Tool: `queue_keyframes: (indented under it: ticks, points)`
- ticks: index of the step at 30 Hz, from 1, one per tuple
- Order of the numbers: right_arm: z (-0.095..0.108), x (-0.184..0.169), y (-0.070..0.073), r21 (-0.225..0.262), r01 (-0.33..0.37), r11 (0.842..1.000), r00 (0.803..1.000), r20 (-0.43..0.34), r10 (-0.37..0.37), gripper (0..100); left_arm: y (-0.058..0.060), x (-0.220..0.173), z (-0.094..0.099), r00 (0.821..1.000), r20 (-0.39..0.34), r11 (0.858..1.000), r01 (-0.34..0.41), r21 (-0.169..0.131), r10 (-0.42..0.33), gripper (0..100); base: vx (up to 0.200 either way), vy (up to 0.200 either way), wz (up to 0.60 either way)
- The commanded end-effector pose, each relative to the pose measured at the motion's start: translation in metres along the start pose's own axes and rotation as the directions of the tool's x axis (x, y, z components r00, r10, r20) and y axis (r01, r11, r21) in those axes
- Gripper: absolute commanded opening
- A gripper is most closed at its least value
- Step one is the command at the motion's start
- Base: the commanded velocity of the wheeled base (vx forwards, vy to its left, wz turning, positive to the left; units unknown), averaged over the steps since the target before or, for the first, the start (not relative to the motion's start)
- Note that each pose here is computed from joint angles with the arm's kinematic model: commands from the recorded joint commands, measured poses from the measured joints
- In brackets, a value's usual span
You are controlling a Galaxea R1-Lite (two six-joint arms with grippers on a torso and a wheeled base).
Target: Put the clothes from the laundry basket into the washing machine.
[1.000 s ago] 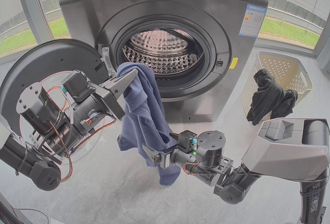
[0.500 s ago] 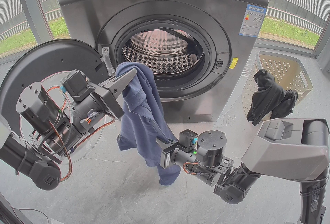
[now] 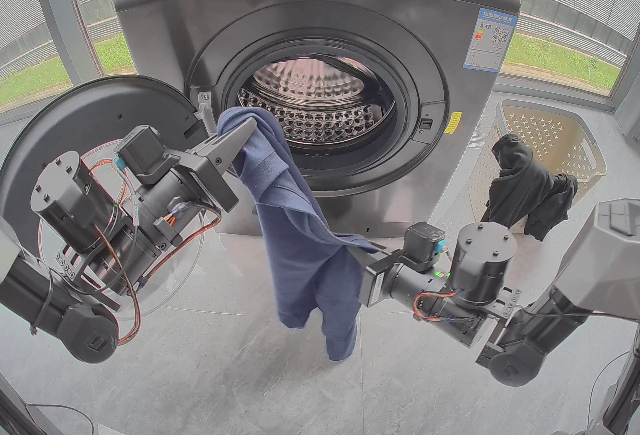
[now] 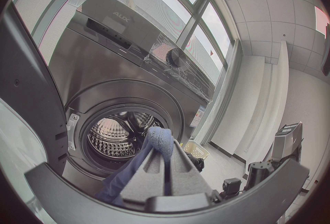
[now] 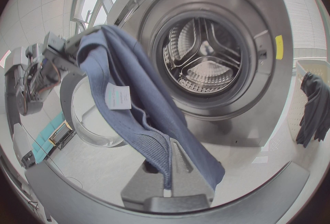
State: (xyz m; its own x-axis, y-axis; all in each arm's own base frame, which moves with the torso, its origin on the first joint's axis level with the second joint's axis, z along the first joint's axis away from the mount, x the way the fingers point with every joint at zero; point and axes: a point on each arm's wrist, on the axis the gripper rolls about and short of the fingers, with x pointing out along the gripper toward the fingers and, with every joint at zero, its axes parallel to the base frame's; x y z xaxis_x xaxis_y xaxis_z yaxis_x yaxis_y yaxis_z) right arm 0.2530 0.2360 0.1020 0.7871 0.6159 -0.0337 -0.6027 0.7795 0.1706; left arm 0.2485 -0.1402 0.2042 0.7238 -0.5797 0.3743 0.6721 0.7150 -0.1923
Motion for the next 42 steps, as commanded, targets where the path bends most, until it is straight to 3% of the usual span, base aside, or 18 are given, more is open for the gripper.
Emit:
queue_keyframes:
  ticks: [1, 7, 16, 21, 24, 35, 42]
  points:
    - [0.034, -0.026, -0.006, 0.005, 0.013, 1.000, 0.996, 0.084, -0.013, 0, 0.001, -0.001, 0.000, 1.000, -0.001, 1.000, -0.010, -0.009, 0.010, 0, 0.000, 0.000, 0.00]
    - [0.064, -0.042, -0.006, 0.018, 0.004, 1.000, 0.983, 0.183, -0.007, 0, 0.001, -0.006, -0.005, 1.000, -0.026, 1.000, -0.017, -0.013, 0.017, 0, 0.000, 0.000, 0.00]
    - [0.068, -0.050, -0.007, 0.017, 0.002, 1.000, 0.979, 0.204, -0.006, 0, 0.001, -0.007, -0.004, 1.000, -0.024, 1.000, -0.018, -0.009, 0.018, 0, 0.000, 0.000, 0.00]
    - [0.073, -0.049, -0.023, 0.006, 0.047, 0.999, 0.974, 0.221, -0.047, 0, 0.002, -0.005, -0.001, 0.998, 0.001, 0.998, -0.057, -0.003, 0.057, 0, 0.000, 0.000, 0.00]
    - [0.078, -0.048, -0.028, -0.003, 0.037, 0.999, 0.965, 0.260, -0.035, 0, 0.000, -0.006, 0.004, 0.997, 0.021, 0.997, -0.080, 0.000, 0.080, 0, 0.000, 0.000, 0.00]
    - [0.103, -0.039, -0.026, 0.005, 0.030, 1.000, 0.929, 0.370, -0.030, 0, -0.003, -0.012, 0.013, 0.996, 0.027, 0.996, -0.089, 0.002, 0.089, 0, 0.000, 0.000, 0.00]
    - [0.107, -0.041, -0.024, 0.004, 0.025, 1.000, 0.924, 0.382, -0.025, 0, -0.004, -0.008, 0.020, 0.994, 0.065, 0.997, -0.083, 0.003, 0.083, 0, 0.000, 0.000, 0.00]
